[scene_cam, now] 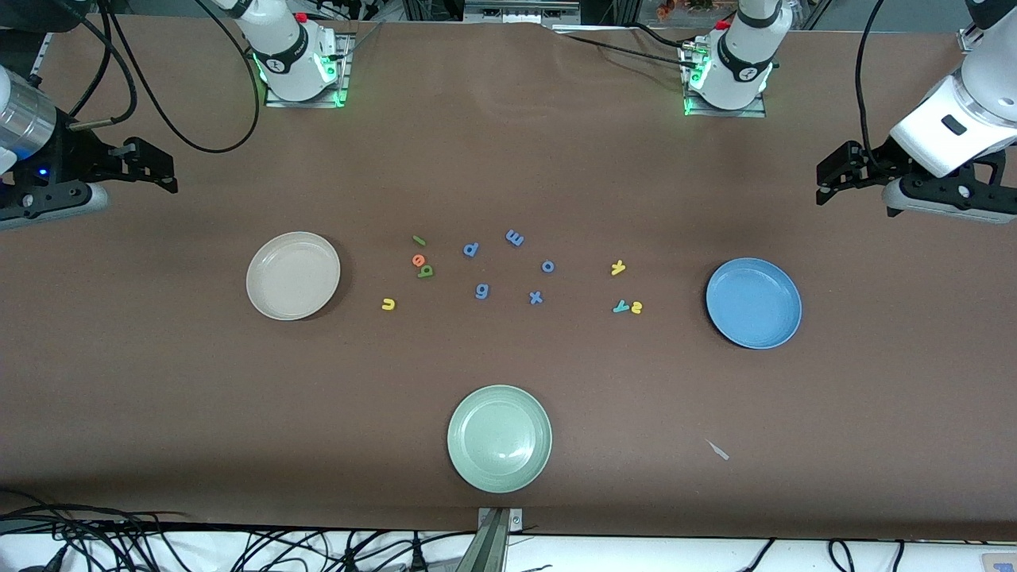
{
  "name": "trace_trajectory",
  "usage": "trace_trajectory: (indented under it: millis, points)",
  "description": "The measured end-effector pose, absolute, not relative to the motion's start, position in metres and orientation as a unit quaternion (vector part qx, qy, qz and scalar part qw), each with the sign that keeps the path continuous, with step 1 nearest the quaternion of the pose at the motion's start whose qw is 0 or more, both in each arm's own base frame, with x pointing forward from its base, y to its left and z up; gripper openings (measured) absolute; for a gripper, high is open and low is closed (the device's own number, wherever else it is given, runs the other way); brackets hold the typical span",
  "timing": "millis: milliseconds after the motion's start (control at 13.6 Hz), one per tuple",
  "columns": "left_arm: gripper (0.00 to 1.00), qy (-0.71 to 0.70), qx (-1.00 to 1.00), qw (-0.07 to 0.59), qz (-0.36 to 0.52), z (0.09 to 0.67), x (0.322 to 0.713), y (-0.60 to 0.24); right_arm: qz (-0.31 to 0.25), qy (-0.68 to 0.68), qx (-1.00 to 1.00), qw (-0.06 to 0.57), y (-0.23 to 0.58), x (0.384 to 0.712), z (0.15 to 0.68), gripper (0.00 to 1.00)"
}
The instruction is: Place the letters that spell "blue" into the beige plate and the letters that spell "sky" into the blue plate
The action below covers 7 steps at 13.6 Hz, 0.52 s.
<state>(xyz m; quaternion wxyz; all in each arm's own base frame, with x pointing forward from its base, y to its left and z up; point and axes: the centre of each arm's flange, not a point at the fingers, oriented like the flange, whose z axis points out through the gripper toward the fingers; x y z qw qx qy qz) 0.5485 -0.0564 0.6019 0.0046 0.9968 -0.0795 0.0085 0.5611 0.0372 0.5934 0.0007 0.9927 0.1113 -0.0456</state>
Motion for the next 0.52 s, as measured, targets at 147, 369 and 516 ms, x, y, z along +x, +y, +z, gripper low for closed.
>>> trace_trajectory:
  millis: [147, 369, 516]
  points:
    - [1.0, -0.079, 0.997, 0.005, 0.008, 0.6019, 0.5485, -0.0564, -0.046, 0.111, 0.993, 0.001, 0.0372, 0.5611, 0.5933, 1.0]
    - [1.0, -0.079, 0.997, 0.005, 0.008, 0.6018, 0.5485, -0.0564, -0.046, 0.111, 0.993, 0.001, 0.0368, 0.5611, 0.5933, 1.0]
    - [1.0, -0.08, 0.997, 0.005, 0.008, 0.6017, 0.5485, -0.0566, -0.046, 0.109, 0.993, 0.001, 0.0343, 0.5614, 0.593, 1.0]
